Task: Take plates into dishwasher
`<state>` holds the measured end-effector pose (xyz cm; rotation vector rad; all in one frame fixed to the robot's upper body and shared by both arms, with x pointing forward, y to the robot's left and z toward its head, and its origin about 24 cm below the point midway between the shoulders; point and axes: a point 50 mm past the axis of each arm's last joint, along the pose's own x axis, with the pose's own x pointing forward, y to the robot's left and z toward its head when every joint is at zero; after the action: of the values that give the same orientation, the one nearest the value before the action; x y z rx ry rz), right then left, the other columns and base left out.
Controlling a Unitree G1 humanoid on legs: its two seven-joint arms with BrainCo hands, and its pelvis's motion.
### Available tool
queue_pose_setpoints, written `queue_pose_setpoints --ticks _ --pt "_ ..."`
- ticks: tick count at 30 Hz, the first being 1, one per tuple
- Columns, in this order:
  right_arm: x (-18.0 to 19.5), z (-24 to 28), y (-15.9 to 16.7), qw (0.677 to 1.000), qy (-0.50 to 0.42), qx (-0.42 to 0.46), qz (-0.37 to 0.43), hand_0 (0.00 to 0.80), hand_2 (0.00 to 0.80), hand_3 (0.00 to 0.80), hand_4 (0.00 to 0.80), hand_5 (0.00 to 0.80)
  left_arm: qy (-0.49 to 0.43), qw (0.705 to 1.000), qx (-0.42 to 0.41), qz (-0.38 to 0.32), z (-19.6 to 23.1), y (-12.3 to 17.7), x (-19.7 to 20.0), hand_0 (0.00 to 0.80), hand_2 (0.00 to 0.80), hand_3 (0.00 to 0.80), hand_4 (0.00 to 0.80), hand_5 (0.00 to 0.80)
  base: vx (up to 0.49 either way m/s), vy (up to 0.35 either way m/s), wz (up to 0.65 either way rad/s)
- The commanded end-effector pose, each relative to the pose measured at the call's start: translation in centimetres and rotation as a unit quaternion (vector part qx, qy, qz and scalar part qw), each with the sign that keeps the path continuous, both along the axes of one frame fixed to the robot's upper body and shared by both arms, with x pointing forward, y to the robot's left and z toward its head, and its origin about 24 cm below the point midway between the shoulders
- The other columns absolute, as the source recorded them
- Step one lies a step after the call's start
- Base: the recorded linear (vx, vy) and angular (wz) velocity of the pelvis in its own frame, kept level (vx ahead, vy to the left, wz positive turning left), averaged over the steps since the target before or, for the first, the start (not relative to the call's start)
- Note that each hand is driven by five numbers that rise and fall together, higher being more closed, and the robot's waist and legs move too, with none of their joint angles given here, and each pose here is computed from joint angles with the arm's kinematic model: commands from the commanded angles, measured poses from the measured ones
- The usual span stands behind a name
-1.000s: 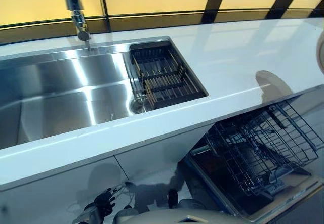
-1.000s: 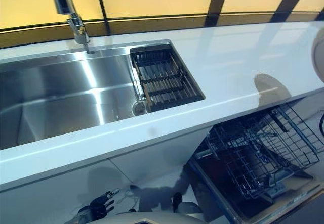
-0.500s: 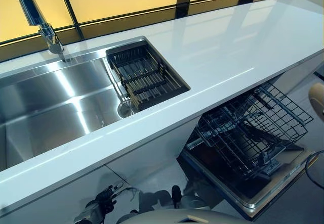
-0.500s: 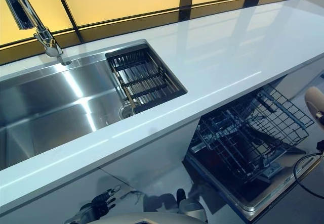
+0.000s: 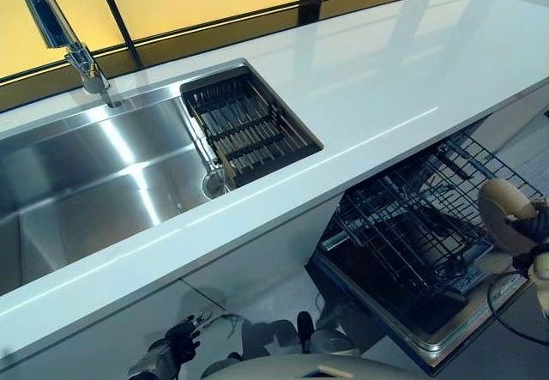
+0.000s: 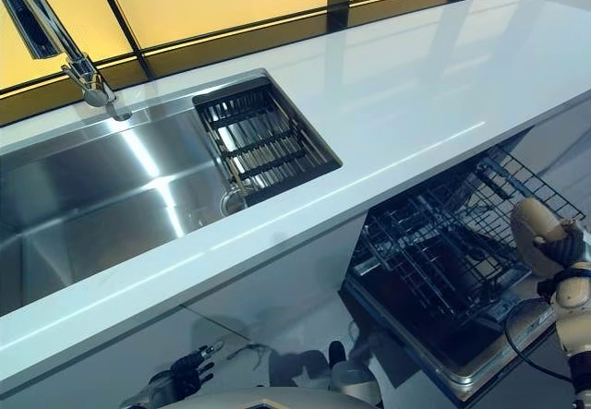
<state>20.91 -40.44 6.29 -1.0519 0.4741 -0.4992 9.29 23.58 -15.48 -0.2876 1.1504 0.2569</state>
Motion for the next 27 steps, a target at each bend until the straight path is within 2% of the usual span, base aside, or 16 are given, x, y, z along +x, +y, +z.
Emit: queue_pose_setpoints --ticks 1,5,23,27 --pt "3.2 2.2 0.8 0.997 -0.065 0.021 0.019 0.8 0.8 0.8 0.8 0.8 -0.017 0.999 0.015 -0.024 0.5 0.1 1.7 0.0 0.0 0.0 0.0 0.0 0.012 -0.031 0.0" --pt "4.1 1.6 1.8 0.996 -0.067 0.052 0.028 0.8 0.8 0.8 0.8 0.8 -0.014 0.999 0.014 -0.028 0.4 0.1 1.5 0.0 0.0 0.0 0.0 0.0 0.0 0.0 0.0" --pt "6.7 -0.2 4.6 0.994 -0.033 0.094 0.044 0.8 0.8 0.8 0.8 0.8 -0.022 0.999 -0.002 -0.029 0.4 -0.4 1.6 0.0 0.0 0.0 0.0 0.0 0.009 -0.016 0.04" --pt "7.1 -0.5 4.7 0.994 -0.024 0.099 0.041 0.8 0.8 0.8 0.8 0.8 -0.053 0.998 -0.025 0.02 0.7 -0.6 2.4 0.0 0.0 0.0 0.0 0.0 0.0 -0.01 0.03"
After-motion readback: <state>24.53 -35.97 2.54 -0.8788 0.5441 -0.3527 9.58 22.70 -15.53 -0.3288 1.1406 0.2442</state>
